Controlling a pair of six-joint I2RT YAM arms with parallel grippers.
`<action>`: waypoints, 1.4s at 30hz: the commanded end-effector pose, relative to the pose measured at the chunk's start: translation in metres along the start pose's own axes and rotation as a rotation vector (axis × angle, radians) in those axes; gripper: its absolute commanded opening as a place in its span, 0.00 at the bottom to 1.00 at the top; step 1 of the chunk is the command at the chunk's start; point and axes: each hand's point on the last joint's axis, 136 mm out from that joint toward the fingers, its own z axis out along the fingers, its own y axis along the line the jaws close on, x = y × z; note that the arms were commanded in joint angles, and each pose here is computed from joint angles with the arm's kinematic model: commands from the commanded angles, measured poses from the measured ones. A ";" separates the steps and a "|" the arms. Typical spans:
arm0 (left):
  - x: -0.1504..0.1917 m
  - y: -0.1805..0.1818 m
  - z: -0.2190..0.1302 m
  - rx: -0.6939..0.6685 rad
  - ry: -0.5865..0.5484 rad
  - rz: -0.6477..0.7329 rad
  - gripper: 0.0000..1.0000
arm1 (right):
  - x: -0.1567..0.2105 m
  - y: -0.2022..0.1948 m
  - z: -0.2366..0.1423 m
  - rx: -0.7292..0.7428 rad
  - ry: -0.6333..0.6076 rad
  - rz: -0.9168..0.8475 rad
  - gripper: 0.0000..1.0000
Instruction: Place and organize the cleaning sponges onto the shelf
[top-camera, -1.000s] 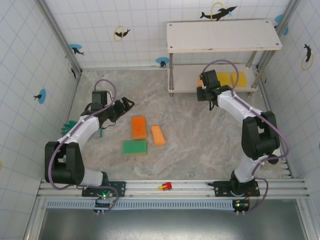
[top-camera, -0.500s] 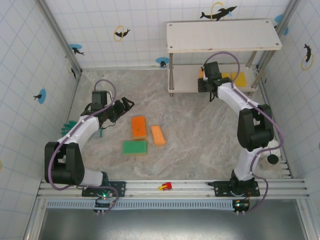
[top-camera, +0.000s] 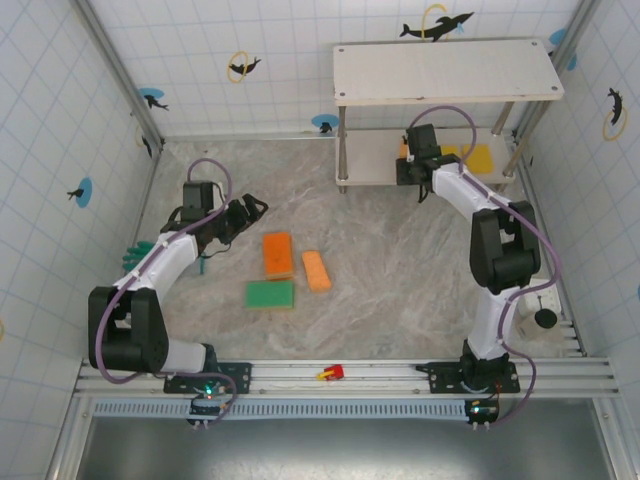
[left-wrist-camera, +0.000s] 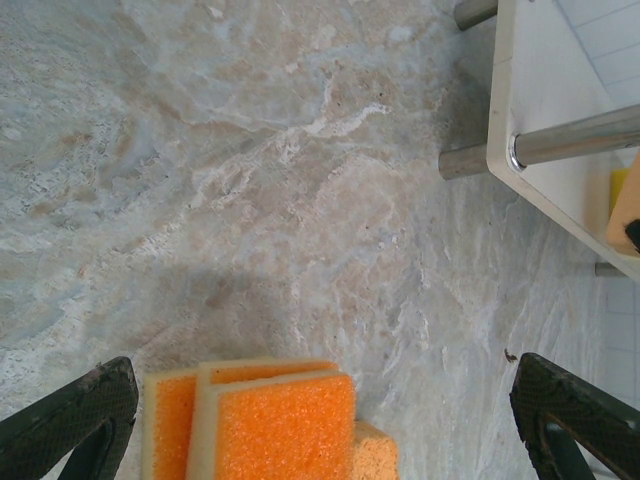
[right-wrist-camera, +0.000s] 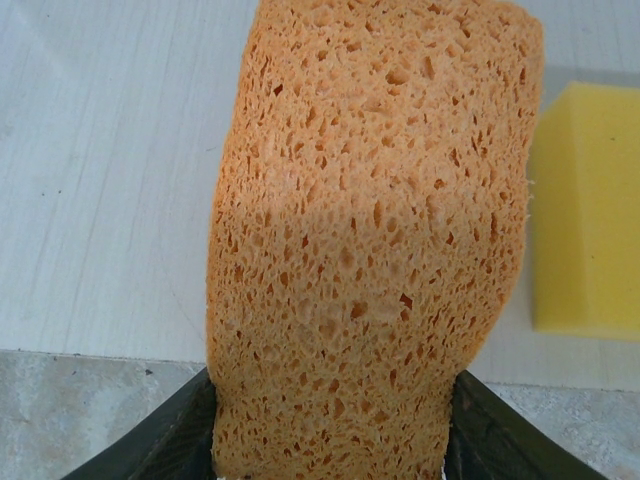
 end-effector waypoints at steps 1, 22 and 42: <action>0.006 0.003 -0.004 -0.013 0.006 0.000 0.97 | -0.017 -0.003 0.001 0.007 -0.079 0.015 0.55; 0.009 0.005 -0.005 -0.017 0.006 0.002 0.97 | -0.008 -0.002 0.013 -0.006 -0.077 0.055 0.55; 0.011 0.007 -0.006 -0.022 0.005 0.005 0.97 | -0.013 -0.005 0.026 -0.008 -0.052 0.054 0.55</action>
